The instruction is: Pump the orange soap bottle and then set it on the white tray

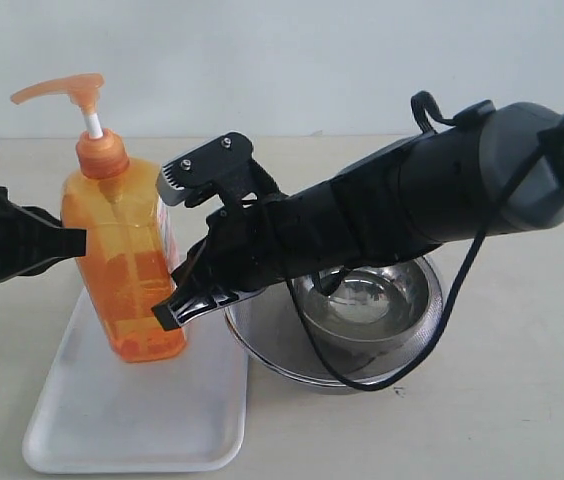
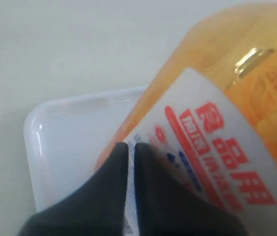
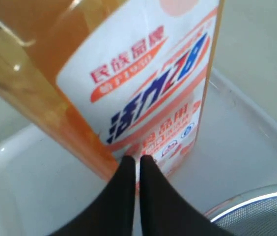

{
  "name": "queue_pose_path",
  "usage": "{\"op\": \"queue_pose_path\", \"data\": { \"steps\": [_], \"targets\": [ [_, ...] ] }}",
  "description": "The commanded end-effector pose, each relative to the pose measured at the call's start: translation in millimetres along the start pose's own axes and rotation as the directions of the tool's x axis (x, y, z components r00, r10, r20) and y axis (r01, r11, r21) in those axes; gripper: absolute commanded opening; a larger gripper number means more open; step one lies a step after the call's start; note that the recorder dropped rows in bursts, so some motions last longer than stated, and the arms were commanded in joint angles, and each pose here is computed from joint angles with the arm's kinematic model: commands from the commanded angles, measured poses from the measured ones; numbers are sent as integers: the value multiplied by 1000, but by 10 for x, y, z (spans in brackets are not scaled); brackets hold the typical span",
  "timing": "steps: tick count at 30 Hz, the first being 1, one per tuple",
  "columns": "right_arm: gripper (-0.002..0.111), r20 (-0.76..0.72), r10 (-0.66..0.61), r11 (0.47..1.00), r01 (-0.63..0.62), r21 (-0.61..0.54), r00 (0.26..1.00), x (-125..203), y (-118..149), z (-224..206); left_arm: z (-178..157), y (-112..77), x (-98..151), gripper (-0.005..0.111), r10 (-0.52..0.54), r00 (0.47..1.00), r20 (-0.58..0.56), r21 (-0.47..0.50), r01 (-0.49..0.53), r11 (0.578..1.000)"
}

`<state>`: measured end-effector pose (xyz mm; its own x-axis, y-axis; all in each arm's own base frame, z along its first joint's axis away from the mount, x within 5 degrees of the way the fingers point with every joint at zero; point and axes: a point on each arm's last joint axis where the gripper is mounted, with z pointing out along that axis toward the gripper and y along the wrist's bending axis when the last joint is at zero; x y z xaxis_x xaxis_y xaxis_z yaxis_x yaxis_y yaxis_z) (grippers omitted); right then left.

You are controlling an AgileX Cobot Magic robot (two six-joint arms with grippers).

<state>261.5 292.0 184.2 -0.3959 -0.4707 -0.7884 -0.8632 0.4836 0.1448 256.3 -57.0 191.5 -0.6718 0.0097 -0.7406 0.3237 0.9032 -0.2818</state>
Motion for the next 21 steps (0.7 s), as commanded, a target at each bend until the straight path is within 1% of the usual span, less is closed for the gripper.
{"op": "queue_pose_path", "data": {
  "steps": [1, 3, 5, 6, 7, 8, 9, 10, 13, 16, 21],
  "targets": [
    [0, 4, -7, 999, 7, -33, 1000, -17, 32, -5, -4, -47, -27, 5, 2, 1000, 15, 52, -2, 999],
    [0, 4, -7, 999, 7, -33, 1000, -17, 32, -5, -4, -47, -27, 5, 2, 1000, 15, 52, -2, 999],
    [0, -4, -22, 1000, 22, 14, 1000, -14, -9, -10, -3, -2, -22, 5, 6, 1000, 9, 3, -6, 1000],
    [0, -4, -30, 997, 30, 71, 1000, -30, -54, -36, -4, 52, -15, 5, 5, 1000, 1, -56, -5, 998],
    [0, -7, -35, 993, 36, 115, 999, -34, -92, -46, -5, 65, -13, 5, 9, 1000, -1, -70, -9, 997],
    [0, -2, -42, 988, 42, 152, 999, -60, -151, -74, -5, 61, -29, 5, 22, 1000, 3, -67, -22, 998],
    [0, 5, -41, 986, 39, 159, 999, -82, -184, -85, -6, 53, -60, 5, 25, 1000, 12, -60, -25, 998],
    [0, 24, -26, 988, 22, 152, 999, -124, -224, -104, -8, 25, -134, 5, 33, 999, 35, -35, -32, 999],
    [0, 43, -18, 989, 12, 146, 999, -172, -280, -131, -10, 10, -244, 5, 64, 996, 65, -26, -63, 998],
    [0, 47, -22, 986, 14, 165, 999, -191, -326, -134, 30, 23, -304, 5, 70, 995, 71, -27, -68, 997],
    [0, 43, -40, 987, 32, 159, 998, -185, -322, -127, 188, 45, -264, 5, 89, 995, 34, 19, -90, 996]
  ]
}}
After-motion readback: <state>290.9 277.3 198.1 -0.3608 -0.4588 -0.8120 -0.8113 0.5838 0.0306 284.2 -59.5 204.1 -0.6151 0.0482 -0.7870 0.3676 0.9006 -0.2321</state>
